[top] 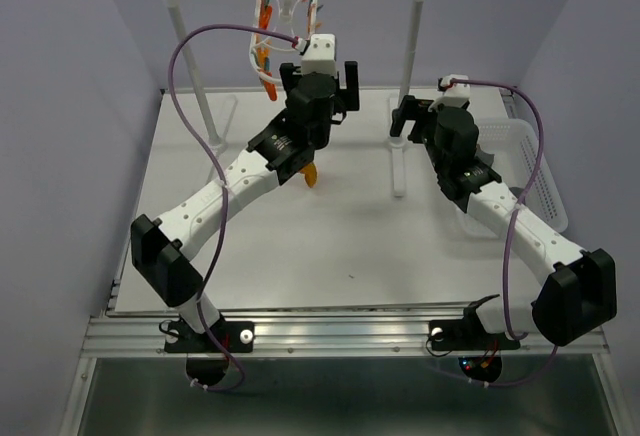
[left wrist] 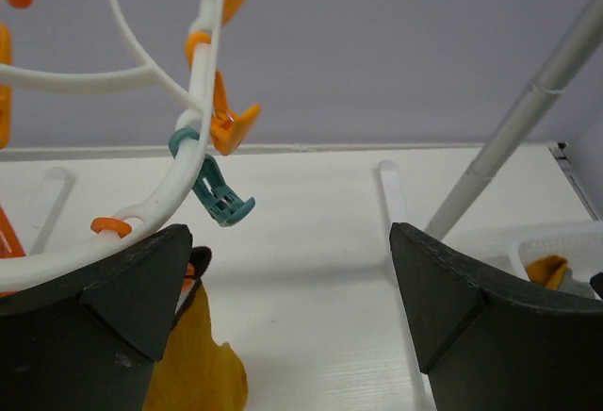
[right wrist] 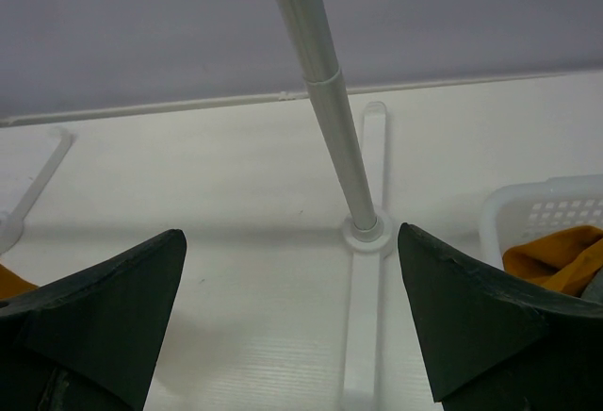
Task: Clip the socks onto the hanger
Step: Rotate the hanger at the clothesline.
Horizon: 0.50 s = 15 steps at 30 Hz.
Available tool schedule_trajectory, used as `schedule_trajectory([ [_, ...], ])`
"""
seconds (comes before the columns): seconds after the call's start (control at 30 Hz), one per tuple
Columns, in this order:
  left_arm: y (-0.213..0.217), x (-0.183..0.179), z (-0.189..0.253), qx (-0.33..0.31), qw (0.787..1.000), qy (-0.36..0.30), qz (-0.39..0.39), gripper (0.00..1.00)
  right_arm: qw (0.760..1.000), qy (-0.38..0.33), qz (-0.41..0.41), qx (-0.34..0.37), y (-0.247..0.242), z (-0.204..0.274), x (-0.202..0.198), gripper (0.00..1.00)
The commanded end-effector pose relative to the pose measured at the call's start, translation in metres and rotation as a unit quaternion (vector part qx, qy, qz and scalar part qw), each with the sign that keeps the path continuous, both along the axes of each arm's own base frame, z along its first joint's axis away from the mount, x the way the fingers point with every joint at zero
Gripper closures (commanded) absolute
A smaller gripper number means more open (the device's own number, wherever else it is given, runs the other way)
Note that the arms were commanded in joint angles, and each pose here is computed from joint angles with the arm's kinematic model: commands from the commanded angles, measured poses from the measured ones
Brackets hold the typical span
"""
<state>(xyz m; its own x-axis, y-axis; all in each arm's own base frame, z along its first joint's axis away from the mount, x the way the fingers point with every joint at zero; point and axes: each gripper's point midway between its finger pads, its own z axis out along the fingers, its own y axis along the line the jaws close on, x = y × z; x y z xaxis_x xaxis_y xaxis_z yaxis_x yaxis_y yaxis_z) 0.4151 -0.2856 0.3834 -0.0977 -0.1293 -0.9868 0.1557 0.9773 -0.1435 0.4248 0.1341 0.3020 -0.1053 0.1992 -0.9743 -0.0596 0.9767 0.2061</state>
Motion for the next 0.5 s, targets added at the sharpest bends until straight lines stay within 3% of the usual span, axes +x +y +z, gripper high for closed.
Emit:
schedule_trajectory([
  [0.0,0.056,0.001,0.026,-0.019,0.994,-0.028,0.104,0.01,0.999,-0.036,0.013,0.006,0.004,0.029,0.002,0.0],
  [0.3,0.14,-0.004,0.035,-0.049,0.977,-0.044,0.202,0.01,0.998,-0.045,0.034,0.009,0.01,0.031,-0.004,0.0],
  [0.47,0.174,-0.002,0.048,-0.074,0.973,-0.065,0.211,0.01,0.998,-0.047,0.042,0.012,0.012,0.032,-0.007,0.0],
])
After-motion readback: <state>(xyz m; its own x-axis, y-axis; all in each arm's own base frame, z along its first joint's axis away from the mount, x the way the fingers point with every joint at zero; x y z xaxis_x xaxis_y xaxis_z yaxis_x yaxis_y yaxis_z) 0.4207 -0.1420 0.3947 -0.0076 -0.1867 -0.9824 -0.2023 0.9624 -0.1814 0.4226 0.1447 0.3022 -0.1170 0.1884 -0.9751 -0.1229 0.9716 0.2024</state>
